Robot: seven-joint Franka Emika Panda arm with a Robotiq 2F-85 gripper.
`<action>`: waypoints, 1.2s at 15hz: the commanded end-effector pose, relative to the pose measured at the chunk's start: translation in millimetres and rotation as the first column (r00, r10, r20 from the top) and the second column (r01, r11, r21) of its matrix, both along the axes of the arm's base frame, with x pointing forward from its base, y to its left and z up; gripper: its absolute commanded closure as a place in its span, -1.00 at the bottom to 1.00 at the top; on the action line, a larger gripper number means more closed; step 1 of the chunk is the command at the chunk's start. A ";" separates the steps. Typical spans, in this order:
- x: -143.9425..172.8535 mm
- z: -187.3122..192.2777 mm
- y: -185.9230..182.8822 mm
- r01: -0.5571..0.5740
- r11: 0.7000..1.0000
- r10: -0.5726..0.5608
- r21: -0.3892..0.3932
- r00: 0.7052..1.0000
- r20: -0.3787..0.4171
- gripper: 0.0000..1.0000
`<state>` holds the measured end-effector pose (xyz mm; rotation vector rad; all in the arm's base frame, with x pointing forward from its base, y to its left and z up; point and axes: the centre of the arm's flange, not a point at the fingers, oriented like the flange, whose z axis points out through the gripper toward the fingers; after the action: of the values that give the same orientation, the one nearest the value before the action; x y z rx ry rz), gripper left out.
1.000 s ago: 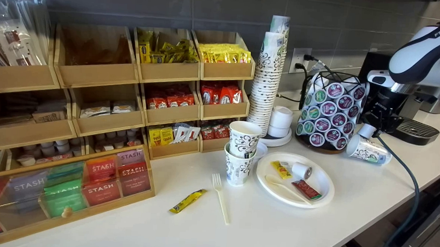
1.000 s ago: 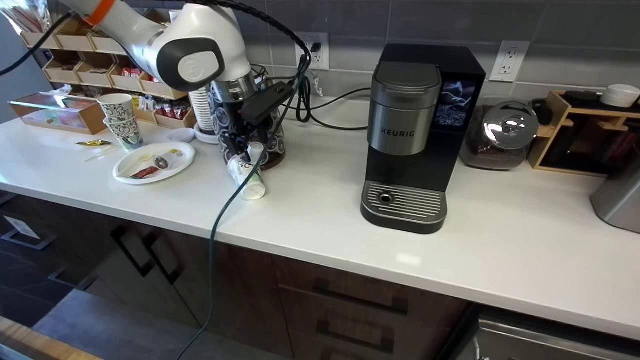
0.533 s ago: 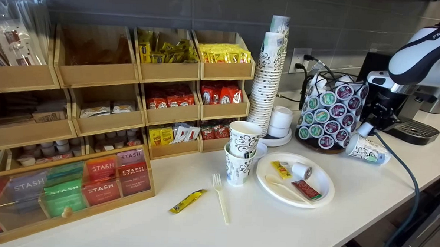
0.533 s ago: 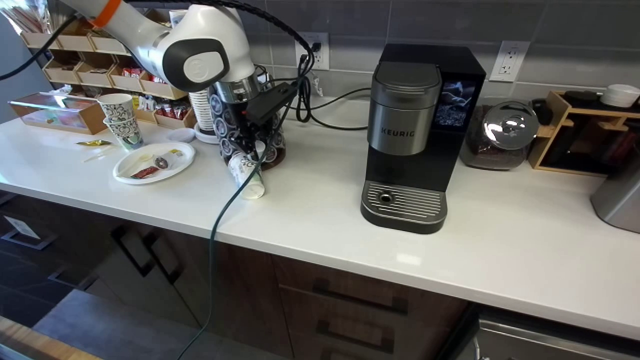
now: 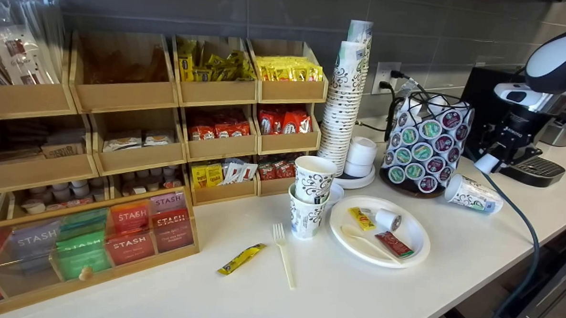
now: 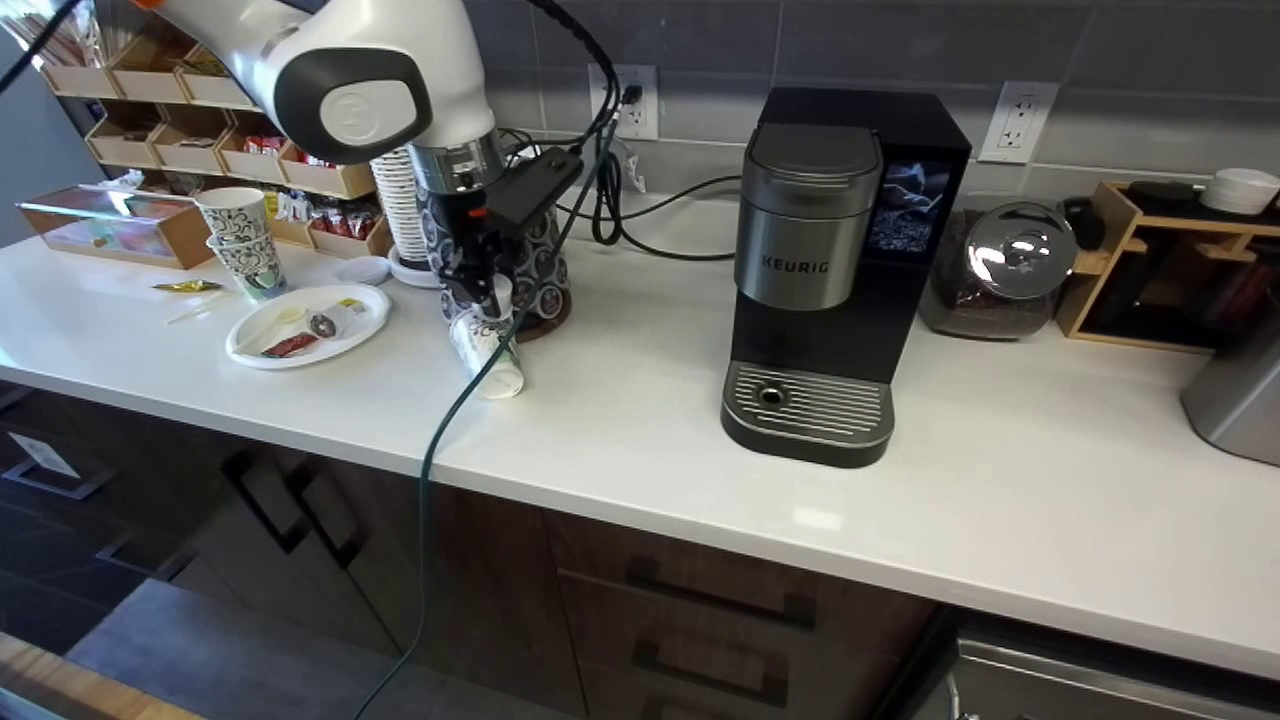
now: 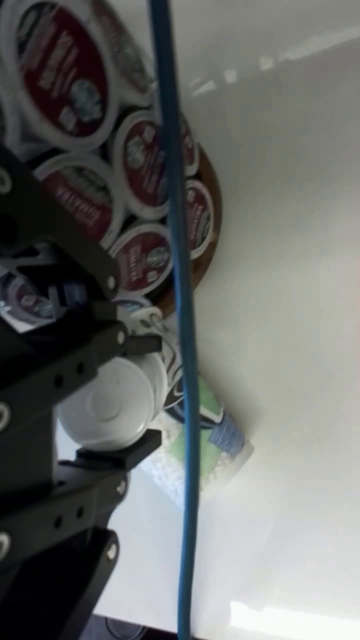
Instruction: Remove the coffee capsule from on top of the paper cup and put it on the white plate
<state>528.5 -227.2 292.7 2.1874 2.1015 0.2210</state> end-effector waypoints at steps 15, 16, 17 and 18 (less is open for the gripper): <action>-85.7 -23.2 290.8 -0.229 0.973 0.233 -0.044 0.958 0.170 0.68; -87.1 -28.6 295.7 -0.235 0.970 0.241 -0.055 0.957 0.161 0.68; -87.6 -34.1 298.2 -0.237 0.969 0.245 -0.065 0.957 0.155 0.68; -86.3 -40.2 300.3 -0.238 0.969 0.246 -0.069 0.959 0.140 0.68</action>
<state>443.1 59.8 268.9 1.8208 2.2691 0.3915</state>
